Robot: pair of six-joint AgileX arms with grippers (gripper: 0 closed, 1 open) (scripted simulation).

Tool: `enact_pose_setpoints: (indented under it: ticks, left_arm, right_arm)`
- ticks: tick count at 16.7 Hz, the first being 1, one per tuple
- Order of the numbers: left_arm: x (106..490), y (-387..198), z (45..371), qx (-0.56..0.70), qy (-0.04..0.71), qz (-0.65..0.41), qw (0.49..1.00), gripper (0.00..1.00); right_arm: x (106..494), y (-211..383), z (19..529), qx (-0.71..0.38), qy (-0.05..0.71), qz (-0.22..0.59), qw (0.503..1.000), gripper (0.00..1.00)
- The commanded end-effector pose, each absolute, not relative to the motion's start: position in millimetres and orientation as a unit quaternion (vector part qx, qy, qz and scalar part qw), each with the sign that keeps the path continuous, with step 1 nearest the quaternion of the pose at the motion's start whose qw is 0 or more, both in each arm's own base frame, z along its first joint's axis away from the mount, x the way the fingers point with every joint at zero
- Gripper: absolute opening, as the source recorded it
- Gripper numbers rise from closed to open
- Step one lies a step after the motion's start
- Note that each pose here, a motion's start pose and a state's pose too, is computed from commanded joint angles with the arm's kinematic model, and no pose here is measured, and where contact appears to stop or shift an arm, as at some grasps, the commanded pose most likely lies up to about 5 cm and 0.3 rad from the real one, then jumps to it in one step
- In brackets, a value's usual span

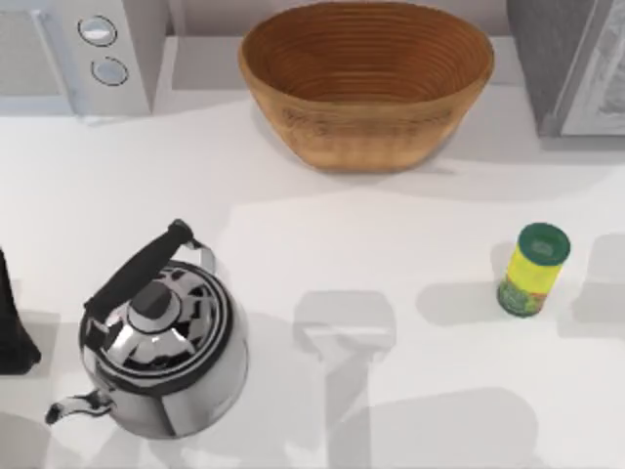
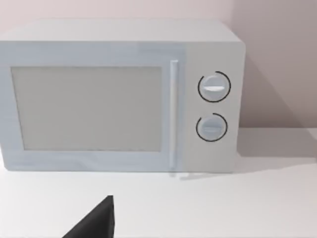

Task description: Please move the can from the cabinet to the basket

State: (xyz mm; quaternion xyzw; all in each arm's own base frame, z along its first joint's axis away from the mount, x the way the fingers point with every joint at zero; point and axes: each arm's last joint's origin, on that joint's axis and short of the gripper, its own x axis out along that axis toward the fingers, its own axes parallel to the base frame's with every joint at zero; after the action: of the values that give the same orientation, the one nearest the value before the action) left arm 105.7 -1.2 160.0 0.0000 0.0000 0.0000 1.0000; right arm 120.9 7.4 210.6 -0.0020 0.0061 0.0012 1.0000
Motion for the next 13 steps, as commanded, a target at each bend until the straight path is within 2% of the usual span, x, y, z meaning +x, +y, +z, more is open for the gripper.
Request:
enact_pose_setpoints:
  ticks: [3,7,13]
  left_arm:
    - [105.7,-1.2,160.0,0.000,0.000,0.000,1.000,1.00]
    - [105.7,-1.2,160.0,0.000,0.000,0.000,1.000,1.00]
    - [105.7,-1.2,160.0,0.000,0.000,0.000,1.000,1.00]
  right_arm:
    - [147.6,18.6,248.7,-0.004,0.011,0.000,1.000,0.00]
    - [204.8,48.8,292.9,-0.006,0.010,-0.001,1.000,0.00]
    - [307.2,131.3,308.1,-0.006,0.008,0.000,1.000,0.00]
